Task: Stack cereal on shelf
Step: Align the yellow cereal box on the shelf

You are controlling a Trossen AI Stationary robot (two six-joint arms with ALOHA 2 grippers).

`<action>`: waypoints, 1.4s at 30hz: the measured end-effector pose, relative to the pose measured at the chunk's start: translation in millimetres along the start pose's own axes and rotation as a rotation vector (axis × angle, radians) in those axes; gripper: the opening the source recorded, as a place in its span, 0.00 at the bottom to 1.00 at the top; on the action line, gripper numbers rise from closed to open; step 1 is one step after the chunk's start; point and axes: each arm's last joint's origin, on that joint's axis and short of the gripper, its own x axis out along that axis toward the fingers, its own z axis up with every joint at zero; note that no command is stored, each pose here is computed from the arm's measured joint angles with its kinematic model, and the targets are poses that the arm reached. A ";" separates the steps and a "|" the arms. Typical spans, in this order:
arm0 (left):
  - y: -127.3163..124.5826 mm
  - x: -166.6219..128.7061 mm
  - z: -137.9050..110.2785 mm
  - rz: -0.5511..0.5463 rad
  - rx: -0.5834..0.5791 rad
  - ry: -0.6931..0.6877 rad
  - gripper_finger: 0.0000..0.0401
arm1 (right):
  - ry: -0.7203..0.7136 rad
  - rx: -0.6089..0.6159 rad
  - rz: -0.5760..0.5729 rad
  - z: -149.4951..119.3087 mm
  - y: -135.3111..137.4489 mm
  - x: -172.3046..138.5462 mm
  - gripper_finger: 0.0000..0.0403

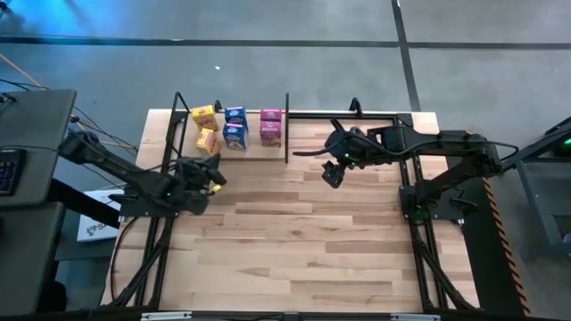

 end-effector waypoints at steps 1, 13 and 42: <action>2.7 3.2 -4.4 0.014 -0.022 0.009 0.00 | -0.004 -0.001 -0.006 0.2 -0.1 0.0 0.64; 35.1 20.3 -36.7 0.135 -0.147 0.052 0.00 | -0.017 -0.020 -0.007 1.3 0.1 0.0 0.64; 61.3 48.2 -38.0 0.327 0.074 0.148 0.00 | -0.037 -0.015 0.005 3.4 1.2 -0.1 0.64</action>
